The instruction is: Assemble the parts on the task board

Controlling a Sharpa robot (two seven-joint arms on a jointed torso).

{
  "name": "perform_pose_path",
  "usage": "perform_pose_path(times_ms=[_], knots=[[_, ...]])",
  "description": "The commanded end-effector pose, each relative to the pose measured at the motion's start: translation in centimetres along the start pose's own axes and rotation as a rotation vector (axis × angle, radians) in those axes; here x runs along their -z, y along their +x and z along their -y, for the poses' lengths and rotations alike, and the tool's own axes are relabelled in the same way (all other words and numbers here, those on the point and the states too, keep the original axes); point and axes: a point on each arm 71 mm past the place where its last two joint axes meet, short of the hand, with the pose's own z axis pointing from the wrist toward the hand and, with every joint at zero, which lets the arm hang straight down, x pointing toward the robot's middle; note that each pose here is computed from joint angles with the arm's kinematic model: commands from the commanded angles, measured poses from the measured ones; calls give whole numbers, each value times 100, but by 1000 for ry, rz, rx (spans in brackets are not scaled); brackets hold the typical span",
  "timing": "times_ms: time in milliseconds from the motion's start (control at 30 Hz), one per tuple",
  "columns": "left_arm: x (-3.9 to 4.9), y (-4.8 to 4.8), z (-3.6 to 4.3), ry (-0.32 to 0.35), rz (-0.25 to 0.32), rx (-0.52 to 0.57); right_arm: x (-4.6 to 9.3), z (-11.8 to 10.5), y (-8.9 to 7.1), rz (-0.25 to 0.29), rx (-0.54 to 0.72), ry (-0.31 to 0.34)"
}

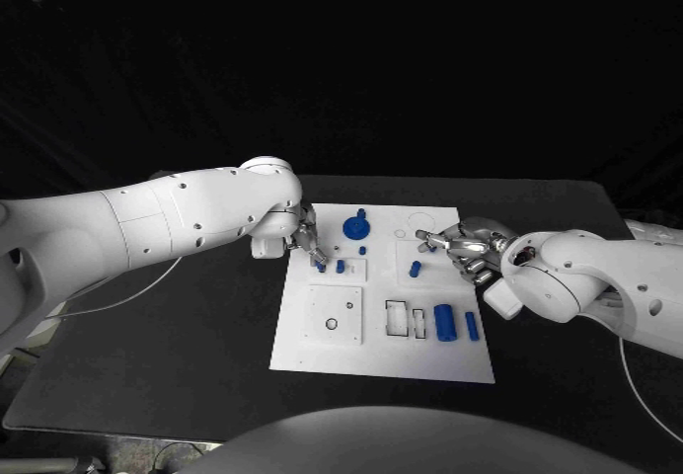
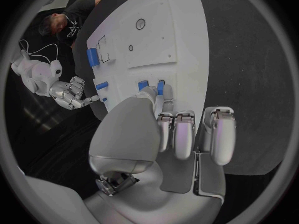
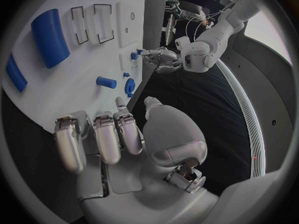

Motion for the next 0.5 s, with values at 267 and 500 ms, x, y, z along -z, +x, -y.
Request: perform_pose_path(times_ms=[267,500], knots=[[-3,5,26,8,-6,-12,4,-2,15,-14,6,-2],[-6,13,52,13,-10,-17,5,-2,16,-14,6,-2]])
